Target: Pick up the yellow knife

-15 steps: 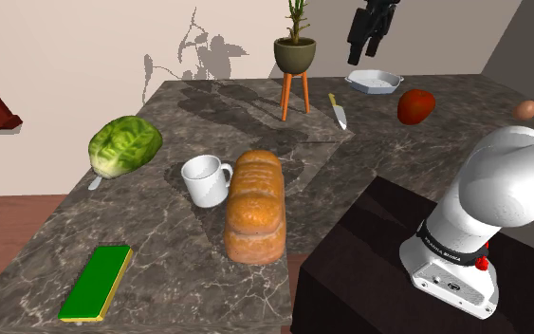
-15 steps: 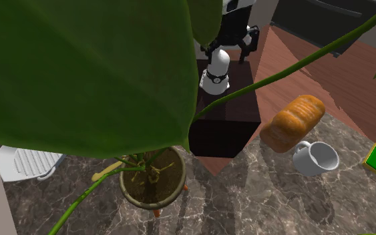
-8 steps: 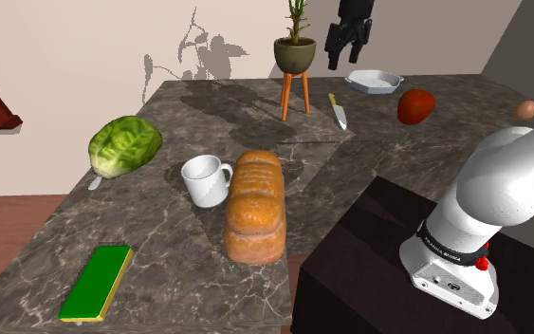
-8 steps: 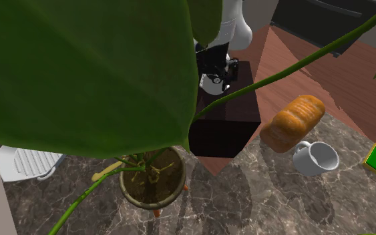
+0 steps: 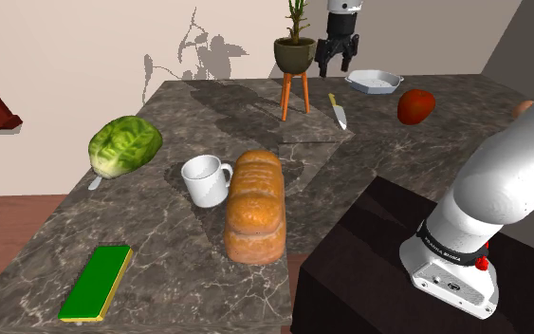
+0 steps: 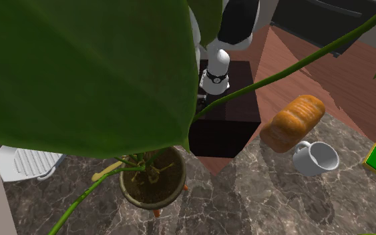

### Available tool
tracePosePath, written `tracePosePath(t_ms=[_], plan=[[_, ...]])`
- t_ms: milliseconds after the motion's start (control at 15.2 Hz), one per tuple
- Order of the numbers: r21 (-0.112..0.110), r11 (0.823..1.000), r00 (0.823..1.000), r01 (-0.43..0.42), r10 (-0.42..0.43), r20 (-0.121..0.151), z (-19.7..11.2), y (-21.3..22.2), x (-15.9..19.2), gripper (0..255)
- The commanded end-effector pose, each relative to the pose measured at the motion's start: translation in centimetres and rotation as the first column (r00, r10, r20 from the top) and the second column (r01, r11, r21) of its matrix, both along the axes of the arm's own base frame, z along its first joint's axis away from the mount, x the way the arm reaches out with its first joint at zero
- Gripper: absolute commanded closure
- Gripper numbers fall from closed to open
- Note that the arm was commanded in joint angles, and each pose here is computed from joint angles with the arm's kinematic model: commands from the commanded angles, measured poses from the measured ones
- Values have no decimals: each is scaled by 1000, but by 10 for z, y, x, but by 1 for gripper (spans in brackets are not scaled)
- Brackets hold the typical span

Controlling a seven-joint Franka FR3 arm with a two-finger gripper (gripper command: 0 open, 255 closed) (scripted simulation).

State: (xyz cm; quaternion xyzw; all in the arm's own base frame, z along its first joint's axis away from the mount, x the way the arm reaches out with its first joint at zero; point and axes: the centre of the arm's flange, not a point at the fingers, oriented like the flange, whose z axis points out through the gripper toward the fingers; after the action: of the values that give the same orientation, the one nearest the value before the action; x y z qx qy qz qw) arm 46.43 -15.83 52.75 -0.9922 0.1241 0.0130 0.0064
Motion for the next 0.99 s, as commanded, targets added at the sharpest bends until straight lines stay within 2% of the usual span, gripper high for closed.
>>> tracePosePath(t_ms=[0, 462, 924], plan=[[-1, 999, 999, 37, -37, -15, -14, -16, 15, 0], [-7, 987, 985, 162, -162, -63, -63, -84, 62, 0], [-20, 958, 952, 285, -285, -109, -115, -158, 97, 0]])
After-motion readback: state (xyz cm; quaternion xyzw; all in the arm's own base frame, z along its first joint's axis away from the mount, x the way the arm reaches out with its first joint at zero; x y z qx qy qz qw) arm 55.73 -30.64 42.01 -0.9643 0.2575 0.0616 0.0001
